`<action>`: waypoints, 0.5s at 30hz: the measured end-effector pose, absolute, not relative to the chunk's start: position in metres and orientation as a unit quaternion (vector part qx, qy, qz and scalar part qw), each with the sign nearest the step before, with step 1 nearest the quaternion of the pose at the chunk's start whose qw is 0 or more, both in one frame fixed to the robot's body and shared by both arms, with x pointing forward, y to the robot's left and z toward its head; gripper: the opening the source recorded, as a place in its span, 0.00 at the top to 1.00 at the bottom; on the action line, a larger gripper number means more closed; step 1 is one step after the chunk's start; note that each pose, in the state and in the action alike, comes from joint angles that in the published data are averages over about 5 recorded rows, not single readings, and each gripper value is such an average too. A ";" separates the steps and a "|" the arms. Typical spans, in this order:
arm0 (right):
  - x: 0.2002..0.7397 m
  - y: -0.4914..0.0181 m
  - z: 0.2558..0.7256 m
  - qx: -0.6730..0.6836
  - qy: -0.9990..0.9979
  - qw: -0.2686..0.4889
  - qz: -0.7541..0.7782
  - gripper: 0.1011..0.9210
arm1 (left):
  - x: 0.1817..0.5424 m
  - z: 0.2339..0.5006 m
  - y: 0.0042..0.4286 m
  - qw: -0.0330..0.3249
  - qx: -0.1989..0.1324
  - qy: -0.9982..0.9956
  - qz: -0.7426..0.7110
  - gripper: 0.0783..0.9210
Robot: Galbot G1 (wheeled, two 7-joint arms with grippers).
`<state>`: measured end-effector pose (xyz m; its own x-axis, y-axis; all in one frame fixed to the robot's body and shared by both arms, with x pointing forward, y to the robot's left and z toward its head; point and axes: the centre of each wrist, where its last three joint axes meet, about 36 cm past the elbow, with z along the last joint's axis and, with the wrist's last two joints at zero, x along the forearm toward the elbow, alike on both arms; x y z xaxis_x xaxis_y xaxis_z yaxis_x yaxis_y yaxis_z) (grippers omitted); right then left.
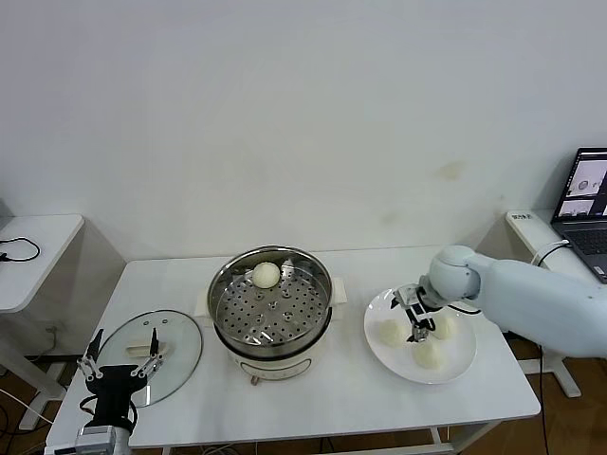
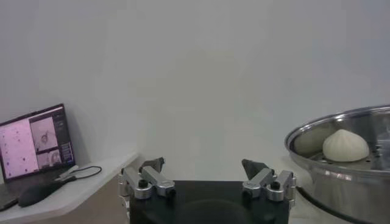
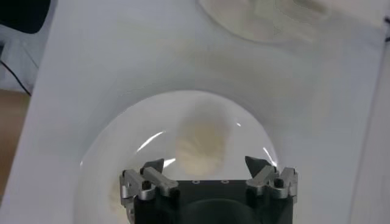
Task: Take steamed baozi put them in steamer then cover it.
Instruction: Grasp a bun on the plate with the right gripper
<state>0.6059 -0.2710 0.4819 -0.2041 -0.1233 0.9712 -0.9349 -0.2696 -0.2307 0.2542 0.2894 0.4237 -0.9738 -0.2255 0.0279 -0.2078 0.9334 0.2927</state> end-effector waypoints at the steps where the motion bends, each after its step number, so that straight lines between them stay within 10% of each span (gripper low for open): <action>1: 0.607 -0.270 0.478 0.530 -0.499 0.344 0.593 0.12 | 0.254 0.423 0.290 0.031 0.110 -0.983 -0.146 0.12; 15: 0.623 -0.261 0.445 0.526 -0.505 0.361 0.581 0.17 | 0.260 0.419 0.292 0.031 0.113 -0.982 -0.145 0.12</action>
<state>0.6232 -0.2605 0.4446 -0.1855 -0.1116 0.9763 -0.9511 -0.2294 -0.2070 0.2598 0.2916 0.4193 -0.9725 -0.2312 0.0285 -0.2131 0.9322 0.2926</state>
